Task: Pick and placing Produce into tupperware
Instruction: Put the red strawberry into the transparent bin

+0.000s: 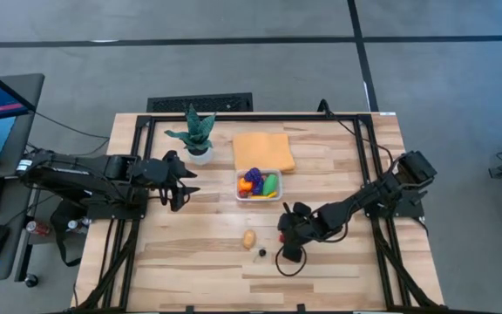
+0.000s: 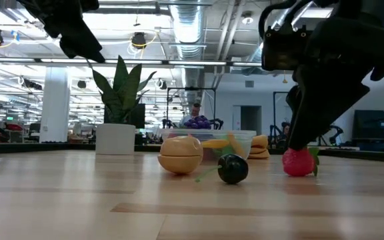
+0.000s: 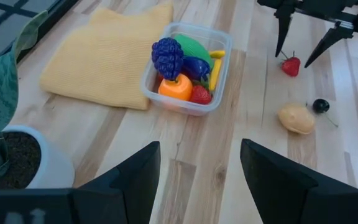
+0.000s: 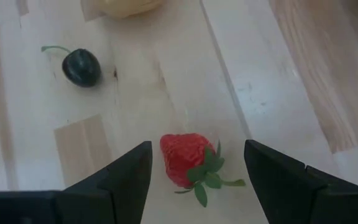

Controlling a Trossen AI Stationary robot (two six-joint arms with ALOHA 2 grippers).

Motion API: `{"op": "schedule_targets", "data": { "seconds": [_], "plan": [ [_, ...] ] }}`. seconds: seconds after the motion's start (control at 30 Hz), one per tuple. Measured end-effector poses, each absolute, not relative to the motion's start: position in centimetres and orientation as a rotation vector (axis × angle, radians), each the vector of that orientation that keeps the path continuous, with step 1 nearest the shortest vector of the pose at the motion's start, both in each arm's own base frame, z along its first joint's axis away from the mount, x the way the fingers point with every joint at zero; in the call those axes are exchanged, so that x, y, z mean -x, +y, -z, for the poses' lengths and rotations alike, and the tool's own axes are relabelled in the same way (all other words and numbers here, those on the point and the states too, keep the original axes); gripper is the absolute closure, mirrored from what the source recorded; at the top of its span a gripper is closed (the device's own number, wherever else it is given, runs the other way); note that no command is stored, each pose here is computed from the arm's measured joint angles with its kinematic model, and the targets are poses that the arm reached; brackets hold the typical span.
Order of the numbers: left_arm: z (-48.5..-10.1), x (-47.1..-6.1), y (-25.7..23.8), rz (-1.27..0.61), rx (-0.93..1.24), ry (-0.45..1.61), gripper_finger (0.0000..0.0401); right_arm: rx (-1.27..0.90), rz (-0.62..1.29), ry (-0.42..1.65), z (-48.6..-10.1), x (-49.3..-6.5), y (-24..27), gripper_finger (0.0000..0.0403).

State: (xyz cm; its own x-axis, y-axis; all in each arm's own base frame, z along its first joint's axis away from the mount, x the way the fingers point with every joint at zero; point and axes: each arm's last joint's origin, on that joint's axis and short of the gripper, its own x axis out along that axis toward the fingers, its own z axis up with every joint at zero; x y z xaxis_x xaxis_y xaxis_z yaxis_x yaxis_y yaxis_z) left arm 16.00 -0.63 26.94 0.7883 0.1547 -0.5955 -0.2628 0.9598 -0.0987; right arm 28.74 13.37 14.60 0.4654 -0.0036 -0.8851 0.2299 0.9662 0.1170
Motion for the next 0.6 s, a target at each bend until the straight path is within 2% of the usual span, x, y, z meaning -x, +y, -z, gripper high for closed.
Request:
{"op": "schedule_targets", "data": {
  "seconds": [0.27, 0.6],
  "plan": [
    [-26.95, -16.00, -0.61, -0.226, 0.159, 0.625, 0.0189, -0.189, 0.065, 1.106, -14.61, -28.68, 13.50, 0.0154],
    [-26.96, -16.00, -0.56, -0.237, 0.132, 0.624, 0.0188, -0.186, 0.062, 1.125, -14.54, -28.54, 13.47, 0.0154]
  ]
}}
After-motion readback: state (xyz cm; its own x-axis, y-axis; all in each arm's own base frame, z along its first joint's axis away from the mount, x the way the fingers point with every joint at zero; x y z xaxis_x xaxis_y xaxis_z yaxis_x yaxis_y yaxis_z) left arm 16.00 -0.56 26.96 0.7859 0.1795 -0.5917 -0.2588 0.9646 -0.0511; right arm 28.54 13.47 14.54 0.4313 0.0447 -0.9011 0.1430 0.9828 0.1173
